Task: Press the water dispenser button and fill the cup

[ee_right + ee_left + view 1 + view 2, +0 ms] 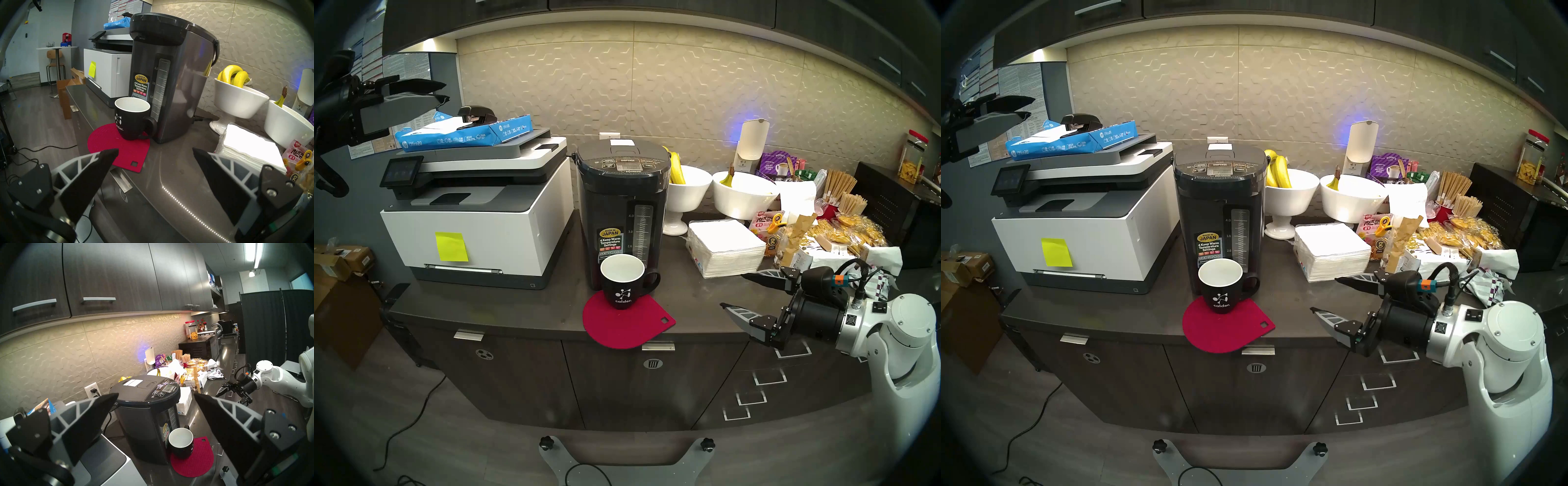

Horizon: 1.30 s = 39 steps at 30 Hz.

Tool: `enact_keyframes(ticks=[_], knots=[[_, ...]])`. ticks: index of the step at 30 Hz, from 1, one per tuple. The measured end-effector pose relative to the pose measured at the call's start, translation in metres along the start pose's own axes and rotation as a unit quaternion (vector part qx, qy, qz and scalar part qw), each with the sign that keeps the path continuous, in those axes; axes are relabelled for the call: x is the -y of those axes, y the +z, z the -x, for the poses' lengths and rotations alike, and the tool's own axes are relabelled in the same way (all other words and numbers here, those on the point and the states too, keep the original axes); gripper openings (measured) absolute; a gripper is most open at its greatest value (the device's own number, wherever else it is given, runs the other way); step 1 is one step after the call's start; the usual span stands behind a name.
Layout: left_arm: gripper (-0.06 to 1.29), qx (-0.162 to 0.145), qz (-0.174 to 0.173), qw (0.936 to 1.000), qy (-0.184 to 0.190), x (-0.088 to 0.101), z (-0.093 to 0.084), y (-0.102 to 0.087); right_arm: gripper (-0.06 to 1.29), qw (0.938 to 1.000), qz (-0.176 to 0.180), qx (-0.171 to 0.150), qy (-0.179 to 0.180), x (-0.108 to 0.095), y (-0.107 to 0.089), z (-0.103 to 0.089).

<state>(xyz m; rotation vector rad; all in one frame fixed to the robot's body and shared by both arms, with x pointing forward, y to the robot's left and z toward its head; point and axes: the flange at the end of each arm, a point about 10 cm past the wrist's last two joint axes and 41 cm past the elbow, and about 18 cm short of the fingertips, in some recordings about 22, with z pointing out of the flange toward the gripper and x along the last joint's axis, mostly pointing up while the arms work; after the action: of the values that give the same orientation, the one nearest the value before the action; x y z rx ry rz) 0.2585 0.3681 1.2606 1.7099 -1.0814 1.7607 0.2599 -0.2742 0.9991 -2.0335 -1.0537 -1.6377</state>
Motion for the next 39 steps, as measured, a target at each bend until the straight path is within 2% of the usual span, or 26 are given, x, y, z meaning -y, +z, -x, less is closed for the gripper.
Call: enact_keyframes(ticks=[33, 39], knots=[[1.27, 0.0, 0.0, 1.0, 0.0, 0.0001, 0.0003, 0.0003, 1.24, 1.0, 0.0, 0.0, 0.001, -0.0002, 0.0, 0.0005], [1.27, -0.008, -0.001, 1.0, 0.001, -0.0026, 0.0008, -0.0015, 1.24, 1.0, 0.0, 0.0, 0.001, -0.0002, 0.0, 0.0006]])
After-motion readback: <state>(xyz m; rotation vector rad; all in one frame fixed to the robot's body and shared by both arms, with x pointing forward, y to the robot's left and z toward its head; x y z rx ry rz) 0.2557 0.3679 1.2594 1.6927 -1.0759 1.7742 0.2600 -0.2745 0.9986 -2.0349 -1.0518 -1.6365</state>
